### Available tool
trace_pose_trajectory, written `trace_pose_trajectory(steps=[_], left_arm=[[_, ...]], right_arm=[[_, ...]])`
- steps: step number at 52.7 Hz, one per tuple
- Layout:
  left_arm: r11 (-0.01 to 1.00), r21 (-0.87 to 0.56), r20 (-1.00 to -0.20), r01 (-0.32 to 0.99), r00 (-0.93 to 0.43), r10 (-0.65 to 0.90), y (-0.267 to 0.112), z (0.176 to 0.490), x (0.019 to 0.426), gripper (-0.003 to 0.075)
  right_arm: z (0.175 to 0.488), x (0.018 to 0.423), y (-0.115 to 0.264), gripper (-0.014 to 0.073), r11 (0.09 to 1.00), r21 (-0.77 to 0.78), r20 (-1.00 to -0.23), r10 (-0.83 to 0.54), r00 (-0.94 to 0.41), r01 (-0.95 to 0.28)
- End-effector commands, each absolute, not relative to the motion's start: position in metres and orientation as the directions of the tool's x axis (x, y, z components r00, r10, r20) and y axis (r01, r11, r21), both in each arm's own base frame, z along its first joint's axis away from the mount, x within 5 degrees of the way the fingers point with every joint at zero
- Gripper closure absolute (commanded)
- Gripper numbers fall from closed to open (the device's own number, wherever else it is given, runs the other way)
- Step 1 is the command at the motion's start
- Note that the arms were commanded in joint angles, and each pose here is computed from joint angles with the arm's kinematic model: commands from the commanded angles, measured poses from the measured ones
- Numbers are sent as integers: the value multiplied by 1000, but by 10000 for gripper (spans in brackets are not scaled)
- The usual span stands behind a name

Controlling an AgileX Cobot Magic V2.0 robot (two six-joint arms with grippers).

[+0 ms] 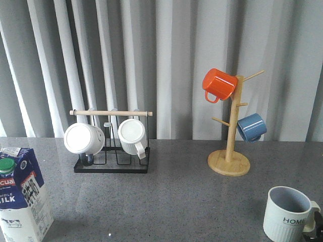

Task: Place milk next to cup
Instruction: 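Close the right gripper on the mug and lift it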

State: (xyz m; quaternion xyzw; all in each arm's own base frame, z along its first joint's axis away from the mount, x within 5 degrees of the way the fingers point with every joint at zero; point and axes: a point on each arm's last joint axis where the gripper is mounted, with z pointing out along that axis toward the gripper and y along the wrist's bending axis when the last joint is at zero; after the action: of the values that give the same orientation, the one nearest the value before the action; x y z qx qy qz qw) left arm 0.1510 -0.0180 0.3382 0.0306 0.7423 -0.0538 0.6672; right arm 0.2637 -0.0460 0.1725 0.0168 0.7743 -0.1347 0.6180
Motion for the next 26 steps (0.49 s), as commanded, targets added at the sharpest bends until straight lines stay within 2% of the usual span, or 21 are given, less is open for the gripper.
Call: trace_pose_trajectory(steps=[1,26], left_arm=[[992,-41,-999,118,-1,-41,-18,357,151,165],[992,-43,-999,118,1,-43,-18,358,151,165]], right_arm=[[187,270,-46,78,959,-197,-976,-172,-132,202],[172,285,-47,78,961,-210,-972,-184,-150,183]])
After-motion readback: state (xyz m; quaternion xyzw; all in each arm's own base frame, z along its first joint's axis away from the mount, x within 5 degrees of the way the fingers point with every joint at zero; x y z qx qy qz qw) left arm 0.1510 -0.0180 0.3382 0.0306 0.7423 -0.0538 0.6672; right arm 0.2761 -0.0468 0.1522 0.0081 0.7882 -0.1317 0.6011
